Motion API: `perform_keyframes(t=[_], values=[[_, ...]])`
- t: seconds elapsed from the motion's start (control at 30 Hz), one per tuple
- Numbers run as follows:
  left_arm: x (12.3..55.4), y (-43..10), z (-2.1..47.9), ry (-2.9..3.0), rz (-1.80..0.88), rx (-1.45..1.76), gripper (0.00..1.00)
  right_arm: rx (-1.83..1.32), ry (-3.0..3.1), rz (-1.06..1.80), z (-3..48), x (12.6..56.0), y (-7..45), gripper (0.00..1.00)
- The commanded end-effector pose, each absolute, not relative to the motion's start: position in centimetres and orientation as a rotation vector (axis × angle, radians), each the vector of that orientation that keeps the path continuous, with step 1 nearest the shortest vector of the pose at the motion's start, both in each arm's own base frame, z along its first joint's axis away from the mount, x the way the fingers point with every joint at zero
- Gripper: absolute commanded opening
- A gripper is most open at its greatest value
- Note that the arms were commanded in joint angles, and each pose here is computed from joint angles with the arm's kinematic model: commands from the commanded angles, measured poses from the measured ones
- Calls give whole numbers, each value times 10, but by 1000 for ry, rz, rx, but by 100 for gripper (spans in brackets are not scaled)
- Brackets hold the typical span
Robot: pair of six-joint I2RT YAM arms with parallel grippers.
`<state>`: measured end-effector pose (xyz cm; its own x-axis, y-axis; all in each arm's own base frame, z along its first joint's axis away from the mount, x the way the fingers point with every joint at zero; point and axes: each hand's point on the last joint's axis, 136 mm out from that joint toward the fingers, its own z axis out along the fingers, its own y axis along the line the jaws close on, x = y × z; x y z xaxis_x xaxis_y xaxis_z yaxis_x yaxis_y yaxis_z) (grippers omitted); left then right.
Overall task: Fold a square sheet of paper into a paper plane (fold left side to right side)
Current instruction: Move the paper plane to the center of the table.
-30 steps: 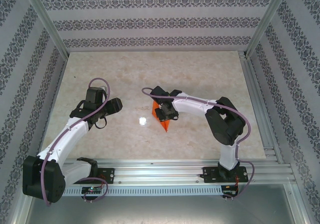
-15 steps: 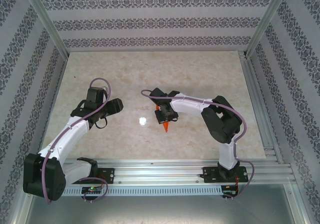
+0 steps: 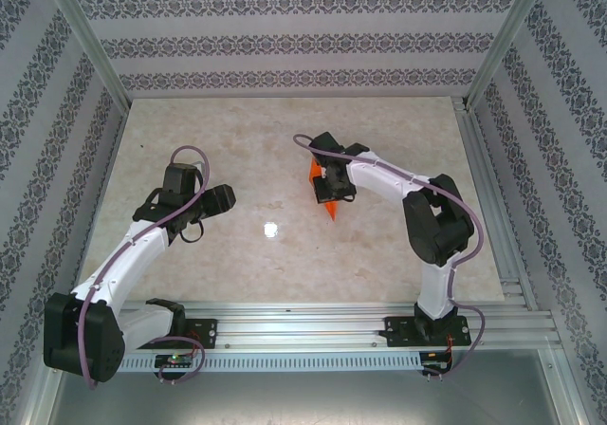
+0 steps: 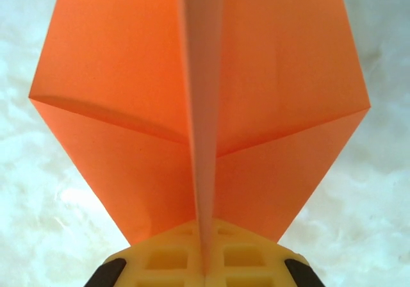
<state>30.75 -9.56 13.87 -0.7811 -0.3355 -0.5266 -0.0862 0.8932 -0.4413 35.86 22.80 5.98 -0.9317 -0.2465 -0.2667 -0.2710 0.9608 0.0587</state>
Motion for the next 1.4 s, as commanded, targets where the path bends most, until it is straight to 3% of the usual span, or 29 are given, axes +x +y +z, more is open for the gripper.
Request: perform_keyframes(t=[0.0, 0.23, 0.33, 0.53, 0.67, 0.93, 1.13, 1.27, 1.37], values=[[313, -98, 154, 2401, -545, -259, 71, -493, 2848, 216, 46, 368, 244, 5], [312, -99, 151, 2414, -552, -250, 71, -485, 2915, 203, 16, 370, 243, 9], [313, -100, 152, 2414, -554, -247, 72, -484, 2917, 165, 15, 372, 240, 18], [314, -101, 153, 2414, -559, -244, 72, -479, 2903, 105, 23, 381, 234, 22], [314, -101, 152, 2417, -557, -244, 72, -468, 2909, 115, 21, 384, 233, 18], [314, -102, 153, 2421, -567, -240, 73, -471, 2934, 119, 11, 383, 234, 0], [314, -102, 154, 2418, -566, -234, 73, -473, 2916, 108, 21, 385, 232, 0], [314, -103, 154, 2417, -570, -234, 74, -467, 2899, 121, 34, 386, 233, 16], [314, -103, 155, 2415, -574, -230, 74, -456, 2867, 136, 52, 387, 234, 19]])
